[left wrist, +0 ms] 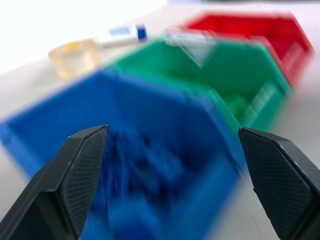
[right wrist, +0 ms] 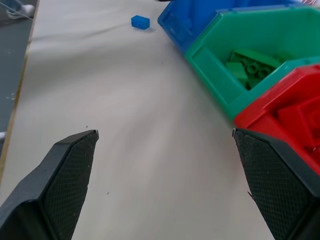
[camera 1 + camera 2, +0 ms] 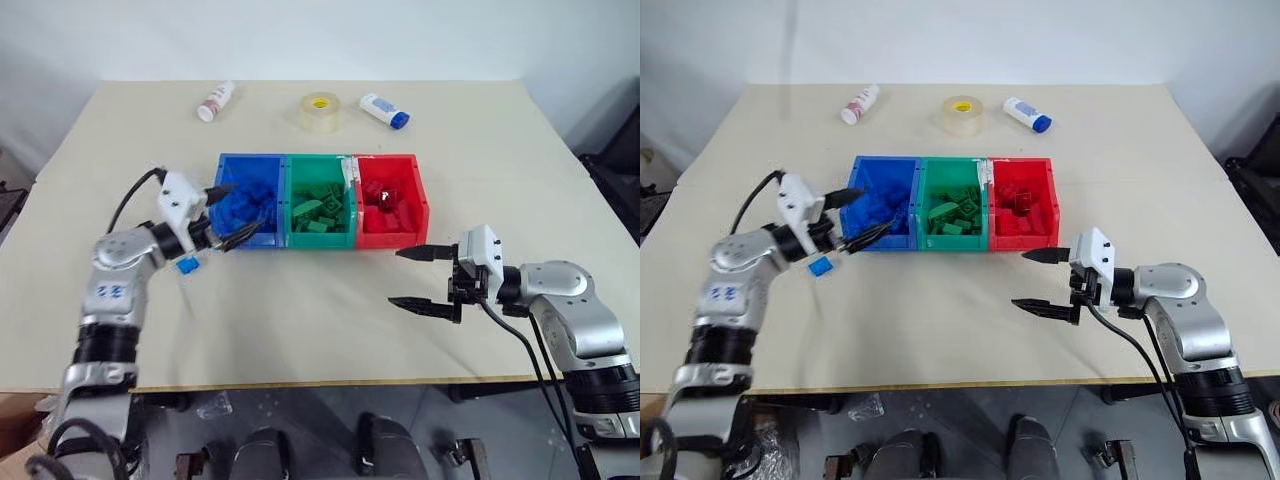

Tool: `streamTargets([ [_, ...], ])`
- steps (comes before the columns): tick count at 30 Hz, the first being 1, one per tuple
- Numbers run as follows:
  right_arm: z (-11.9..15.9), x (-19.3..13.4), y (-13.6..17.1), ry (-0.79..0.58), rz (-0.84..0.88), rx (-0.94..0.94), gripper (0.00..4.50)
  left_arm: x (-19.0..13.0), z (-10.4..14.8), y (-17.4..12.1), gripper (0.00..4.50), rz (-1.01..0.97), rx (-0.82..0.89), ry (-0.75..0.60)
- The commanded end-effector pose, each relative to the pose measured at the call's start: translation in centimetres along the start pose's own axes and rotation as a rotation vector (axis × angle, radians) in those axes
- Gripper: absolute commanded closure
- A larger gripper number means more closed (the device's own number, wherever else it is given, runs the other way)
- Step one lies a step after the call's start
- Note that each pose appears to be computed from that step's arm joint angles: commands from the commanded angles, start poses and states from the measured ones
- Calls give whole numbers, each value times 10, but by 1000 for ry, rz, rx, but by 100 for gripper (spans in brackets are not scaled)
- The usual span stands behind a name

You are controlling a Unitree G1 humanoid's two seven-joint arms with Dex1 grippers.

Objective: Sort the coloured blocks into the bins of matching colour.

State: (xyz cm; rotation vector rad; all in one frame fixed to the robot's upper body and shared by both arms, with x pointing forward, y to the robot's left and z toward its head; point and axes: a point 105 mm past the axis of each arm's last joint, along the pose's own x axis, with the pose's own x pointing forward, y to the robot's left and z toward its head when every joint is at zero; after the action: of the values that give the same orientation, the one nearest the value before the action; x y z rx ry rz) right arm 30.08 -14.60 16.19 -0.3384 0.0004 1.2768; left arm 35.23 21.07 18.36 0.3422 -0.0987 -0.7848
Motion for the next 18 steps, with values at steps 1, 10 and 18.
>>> streamTargets([
  [1,5,3,0,-25,42,-25,0,-37,4,-3,6,37,-1,12],
  [10,4,7,-5,-17,91,-21,0,-125,-32,-21,6,218,-110,144],
  [18,7,14,-12,-21,118,-36,0,-133,-43,-21,6,265,-130,153],
])
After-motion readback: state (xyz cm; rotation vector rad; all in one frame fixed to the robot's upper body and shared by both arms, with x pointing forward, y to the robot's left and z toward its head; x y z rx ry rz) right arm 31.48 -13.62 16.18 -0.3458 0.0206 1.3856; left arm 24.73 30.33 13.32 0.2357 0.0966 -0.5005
